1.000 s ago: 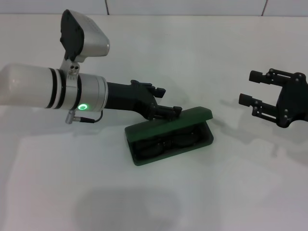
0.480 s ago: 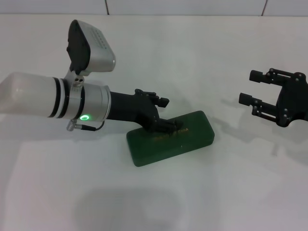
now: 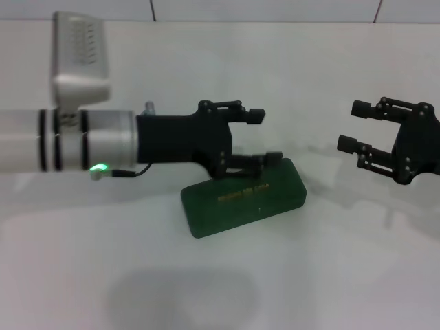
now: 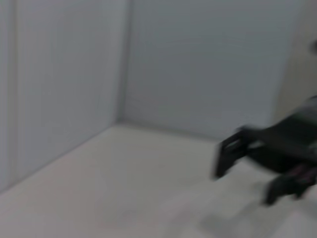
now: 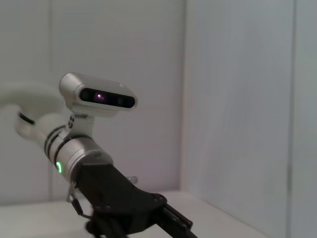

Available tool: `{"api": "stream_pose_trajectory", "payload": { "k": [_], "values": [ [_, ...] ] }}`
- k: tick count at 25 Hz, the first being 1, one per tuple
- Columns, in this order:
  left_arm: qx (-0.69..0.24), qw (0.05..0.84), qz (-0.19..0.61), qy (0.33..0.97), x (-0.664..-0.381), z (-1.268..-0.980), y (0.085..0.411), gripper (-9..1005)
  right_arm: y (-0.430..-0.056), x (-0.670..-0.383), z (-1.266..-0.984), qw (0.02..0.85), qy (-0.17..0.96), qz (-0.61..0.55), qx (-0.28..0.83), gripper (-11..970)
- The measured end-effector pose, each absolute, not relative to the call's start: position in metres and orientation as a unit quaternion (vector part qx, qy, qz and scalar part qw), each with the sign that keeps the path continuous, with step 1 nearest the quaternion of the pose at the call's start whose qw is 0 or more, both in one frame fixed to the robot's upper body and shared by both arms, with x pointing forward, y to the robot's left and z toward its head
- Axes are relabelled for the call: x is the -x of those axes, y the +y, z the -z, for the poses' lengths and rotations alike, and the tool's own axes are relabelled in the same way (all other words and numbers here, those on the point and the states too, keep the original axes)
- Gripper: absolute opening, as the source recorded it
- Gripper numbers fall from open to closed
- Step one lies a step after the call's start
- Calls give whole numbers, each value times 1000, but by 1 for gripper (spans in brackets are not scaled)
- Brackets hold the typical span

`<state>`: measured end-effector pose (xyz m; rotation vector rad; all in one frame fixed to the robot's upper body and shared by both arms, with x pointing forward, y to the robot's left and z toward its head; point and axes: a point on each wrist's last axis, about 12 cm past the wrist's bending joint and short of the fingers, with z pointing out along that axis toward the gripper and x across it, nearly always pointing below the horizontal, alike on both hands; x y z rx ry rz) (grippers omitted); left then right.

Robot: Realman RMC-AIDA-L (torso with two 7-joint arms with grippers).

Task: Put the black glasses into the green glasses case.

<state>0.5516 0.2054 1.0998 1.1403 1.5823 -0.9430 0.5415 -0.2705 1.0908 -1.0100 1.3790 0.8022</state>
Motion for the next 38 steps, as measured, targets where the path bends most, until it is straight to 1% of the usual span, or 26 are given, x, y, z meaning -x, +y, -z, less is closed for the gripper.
{"api": "stream_pose_trajectory", "payload": {
  "k": [2, 6, 8, 11, 13, 15, 22, 26, 38],
  "values": [
    [-488, 484, 407, 602, -538, -1106, 217, 786, -268, -537, -1095, 588, 574, -364, 439, 614],
    [-496, 524, 429, 543, -513, -1111, 248, 786, -254, -530, -1094, 581, 553, -389, 454, 616],
    [-493, 543, 430, 527, -499, -1109, 260, 786, -242, -528, -1091, 574, 544, -395, 469, 696],
    [-488, 549, 429, 526, -488, -1103, 267, 786, -227, -524, -1086, 570, 529, -395, 489, 816],
    [-488, 547, 430, 527, -487, -1101, 268, 786, -218, -521, -1082, 564, 518, -396, 507, 829],
    [-488, 540, 433, 532, -481, -1093, 268, 786, -210, -521, -1080, 551, 509, -403, 524, 842],
    [-478, 544, 432, 538, -470, -1083, 273, 786, -207, -523, -1078, 546, 513, -399, 528, 888],
    [-477, 548, 427, 538, -465, -1081, 277, 786, -207, -522, -1076, 545, 516, -398, 528, 888],
    [-478, 548, 425, 539, -462, -1079, 279, 786, -205, -517, -1072, 539, 504, -394, 547, 888]
  ]
}}
